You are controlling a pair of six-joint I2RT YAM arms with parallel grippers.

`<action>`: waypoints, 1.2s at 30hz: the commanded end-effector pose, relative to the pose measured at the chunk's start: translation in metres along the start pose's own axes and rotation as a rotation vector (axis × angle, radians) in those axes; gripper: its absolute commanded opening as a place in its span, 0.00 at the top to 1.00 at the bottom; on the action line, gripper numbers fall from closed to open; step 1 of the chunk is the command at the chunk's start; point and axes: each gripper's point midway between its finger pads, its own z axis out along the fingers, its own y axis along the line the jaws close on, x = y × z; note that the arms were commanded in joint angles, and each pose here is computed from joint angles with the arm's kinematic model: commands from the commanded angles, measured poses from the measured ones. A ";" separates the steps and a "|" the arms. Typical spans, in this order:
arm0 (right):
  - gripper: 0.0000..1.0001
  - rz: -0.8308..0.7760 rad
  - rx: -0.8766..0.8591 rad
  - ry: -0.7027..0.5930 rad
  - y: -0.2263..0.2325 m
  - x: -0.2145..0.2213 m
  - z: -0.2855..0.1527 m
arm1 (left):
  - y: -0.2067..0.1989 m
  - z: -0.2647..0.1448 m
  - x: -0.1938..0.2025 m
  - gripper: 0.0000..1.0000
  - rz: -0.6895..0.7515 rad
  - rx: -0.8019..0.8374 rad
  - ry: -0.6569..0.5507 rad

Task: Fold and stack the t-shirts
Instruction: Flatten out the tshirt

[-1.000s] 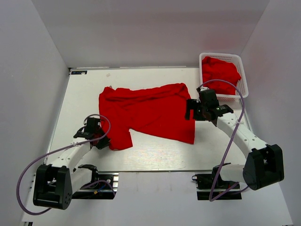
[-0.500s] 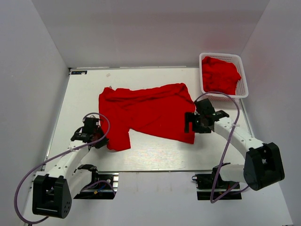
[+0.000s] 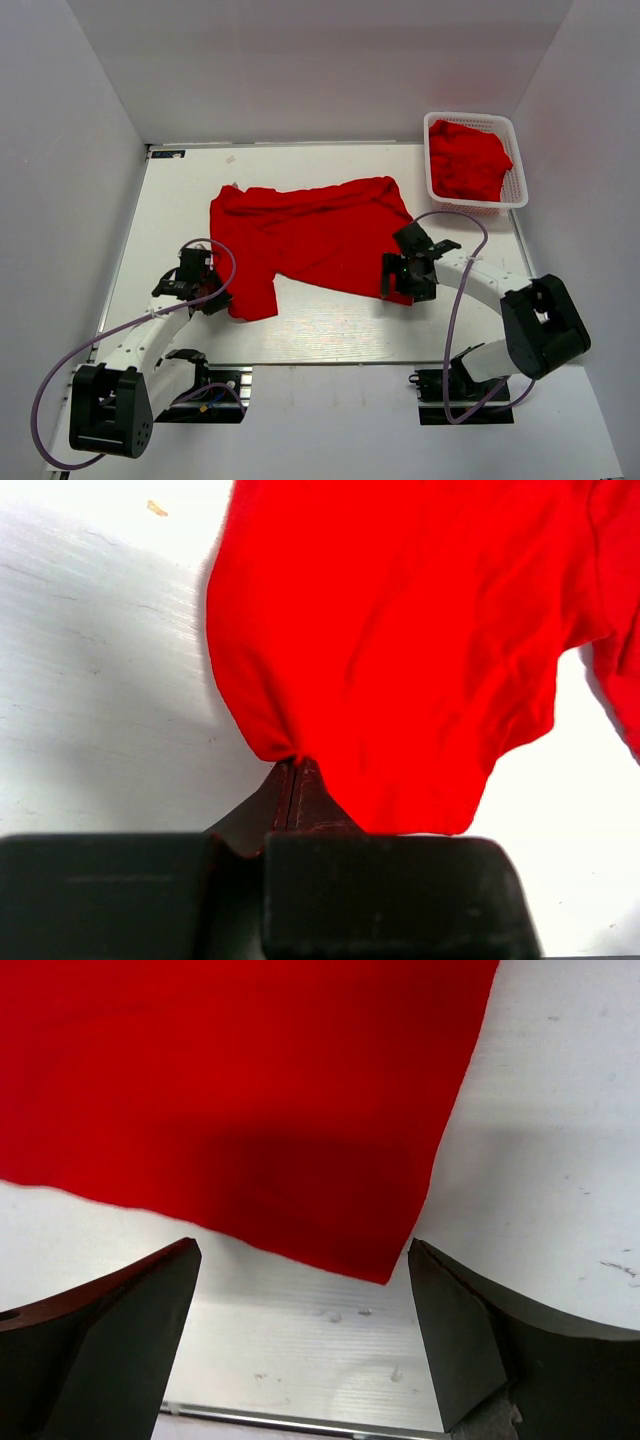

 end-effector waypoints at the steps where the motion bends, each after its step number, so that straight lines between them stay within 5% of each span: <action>1: 0.10 0.087 0.046 -0.036 0.001 -0.007 0.007 | -0.015 -0.006 -0.012 1.00 0.020 0.054 -0.029; 6: 0.10 0.152 0.050 -0.078 0.000 -0.012 0.013 | -0.019 -0.008 -0.011 1.00 0.021 0.076 -0.025; 8: 0.20 0.169 0.063 -0.083 -0.002 -0.012 0.015 | -0.020 -0.008 -0.010 1.00 0.021 0.084 -0.019; 10: 0.45 0.179 0.062 -0.079 -0.001 -0.010 0.017 | -0.020 -0.010 -0.009 1.00 0.021 0.085 -0.020; 12: 0.58 0.193 0.072 -0.075 -0.003 -0.009 0.017 | -0.018 -0.010 -0.007 1.00 0.030 0.079 -0.012; 15: 0.99 0.208 0.084 -0.082 -0.006 -0.007 0.016 | -0.025 -0.016 -0.015 1.00 0.043 0.110 -0.037; 19: 1.00 0.205 0.102 -0.096 -0.010 -0.010 0.008 | -0.035 -0.030 -0.028 1.00 0.067 0.137 -0.075; 25: 1.00 0.083 0.067 -0.251 0.002 -0.059 -0.046 | -0.072 -0.086 -0.095 1.00 0.112 0.208 -0.287; 36: 1.00 -0.033 -0.022 -0.697 0.032 -0.173 -0.228 | -0.149 -0.255 -0.248 1.00 0.160 0.314 -0.782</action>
